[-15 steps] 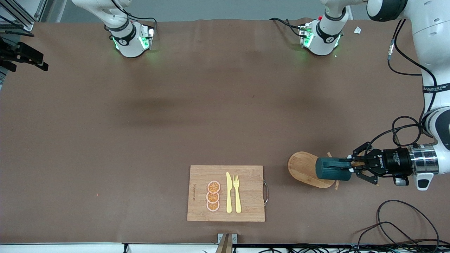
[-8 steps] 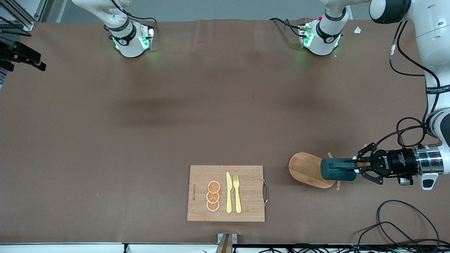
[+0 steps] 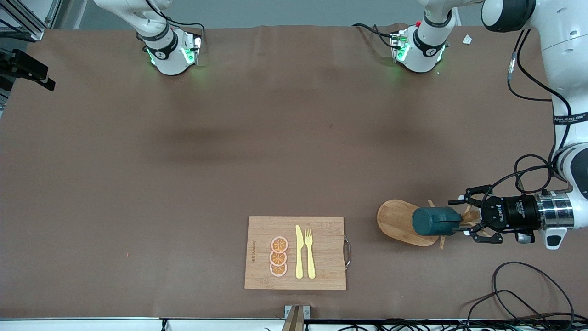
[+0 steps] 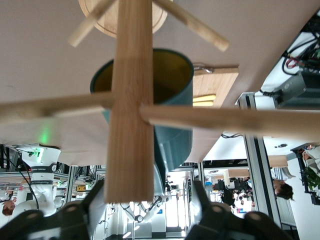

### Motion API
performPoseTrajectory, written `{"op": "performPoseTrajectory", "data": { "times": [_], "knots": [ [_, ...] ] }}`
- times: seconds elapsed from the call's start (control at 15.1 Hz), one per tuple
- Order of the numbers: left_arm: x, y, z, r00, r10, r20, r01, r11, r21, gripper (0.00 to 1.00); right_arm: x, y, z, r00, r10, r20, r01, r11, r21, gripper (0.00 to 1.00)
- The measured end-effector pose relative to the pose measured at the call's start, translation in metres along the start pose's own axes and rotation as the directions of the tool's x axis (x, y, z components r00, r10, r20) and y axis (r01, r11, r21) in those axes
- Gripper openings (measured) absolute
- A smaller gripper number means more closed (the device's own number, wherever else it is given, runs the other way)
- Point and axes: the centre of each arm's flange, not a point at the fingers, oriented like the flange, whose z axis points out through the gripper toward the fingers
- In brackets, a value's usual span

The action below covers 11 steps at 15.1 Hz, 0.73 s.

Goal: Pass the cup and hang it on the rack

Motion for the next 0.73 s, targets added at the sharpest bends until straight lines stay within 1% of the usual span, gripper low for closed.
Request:
{"op": "performPoseTrajectory", "data": {
  "times": [0.07,0.13,0.26,0.4,0.46,0.53,0.6,0.66,0.73],
  "knots": [
    [-0.009,0.001,0.001,1.0,0.014,0.005,-0.014,1.0,0.001,0.93,0.0,0.0,0.0,1.0,0.0,0.0,0.0,1.0,0.0,1.0],
    [-0.021,0.002,0.001,0.999,0.033,0.01,-0.033,0.999,0.001,1.0,0.0,0.0,0.0,1.0,0.001,0.0,-0.001,1.0,0.0,1.0],
    [-0.055,0.0,-0.003,0.996,0.081,0.025,-0.081,0.997,0.015,1.0,0.0,0.001,0.0,1.0,0.002,0.001,-0.002,1.0,0.001,1.0],
    [-0.097,-0.005,-0.003,0.989,0.14,0.044,-0.142,0.989,0.036,1.0,0.0,0.001,0.0,1.0,0.002,0.001,-0.002,1.0,0.001,1.0],
    [-0.12,-0.008,0.001,0.984,0.175,0.039,-0.177,0.983,0.052,1.0,0.0,0.001,0.0,1.0,0.002,0.001,-0.002,1.0,0.002,1.0],
    [-0.142,-0.012,0.008,0.977,0.213,0.013,-0.213,0.974,0.077,1.0,0.0,0.0,0.0,1.0,0.001,0.001,-0.001,1.0,0.002,1.0],
    [-0.165,-0.017,0.018,0.963,0.268,-0.019,-0.264,0.958,0.11,1.0,0.0,0.0,0.0,1.0,0.002,0.001,-0.002,1.0,0.002,1.0],
    [-0.187,-0.023,0.028,0.936,0.348,-0.049,-0.338,0.929,0.149,1.0,0.0,0.0,0.0,1.0,0.003,0.001,-0.003,1.0,0.002,1.0],
    [-0.209,-0.031,0.04,0.895,0.439,-0.084,-0.416,0.887,0.202,1.0,0.0,0.0,0.0,1.0,0.005,0.002,-0.005,1.0,0.003,1.0]
  ]
}}
